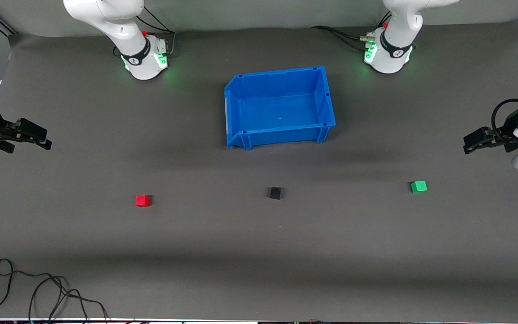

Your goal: Attach green and red cubes to black cube

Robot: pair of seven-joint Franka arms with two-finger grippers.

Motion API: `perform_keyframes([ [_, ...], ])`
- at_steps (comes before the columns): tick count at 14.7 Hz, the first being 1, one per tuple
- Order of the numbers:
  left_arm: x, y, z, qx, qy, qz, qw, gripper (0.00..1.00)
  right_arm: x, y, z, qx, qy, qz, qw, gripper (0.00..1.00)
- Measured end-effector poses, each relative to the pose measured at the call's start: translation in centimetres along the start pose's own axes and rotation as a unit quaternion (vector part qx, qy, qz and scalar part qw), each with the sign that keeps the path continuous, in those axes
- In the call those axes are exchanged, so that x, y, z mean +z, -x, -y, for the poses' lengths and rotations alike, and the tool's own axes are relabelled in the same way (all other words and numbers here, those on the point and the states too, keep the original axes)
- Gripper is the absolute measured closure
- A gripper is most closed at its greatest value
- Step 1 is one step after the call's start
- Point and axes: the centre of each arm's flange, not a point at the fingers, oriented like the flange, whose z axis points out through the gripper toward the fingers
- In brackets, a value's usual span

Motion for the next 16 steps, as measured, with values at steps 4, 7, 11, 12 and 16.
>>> perform_keyframes([
  [4, 0.0, 0.0, 0.0, 0.0, 0.0, 0.0, 1.0, 0.0, 0.0, 0.0, 0.0, 0.0, 0.0, 0.0, 1.0, 0.0],
  [7, 0.8, -0.2, 0.0, -0.004, 0.0, 0.009, 1.0, 0.0, 0.1, -0.1, 0.0, 0.009, 0.0, 0.001, 1.0, 0.0],
  [11, 4.5, -1.5, 1.6, -0.032, 0.001, 0.041, 0.999, 0.0, 0.0, -0.5, 0.5, 0.159, -0.02, -0.002, 0.987, 0.0],
  [12, 5.8, -1.9, 2.6, -0.04, 0.002, 0.05, 0.998, 0.0, -0.1, -0.8, 0.6, 0.221, -0.027, -0.002, 0.975, 0.0],
  [16, 13.9, -4.1, 5.8, -0.078, 0.025, 0.061, 0.995, 0.0, 1.1, -3.0, 0.9, 0.463, -0.036, 0.013, 0.886, 0.0],
])
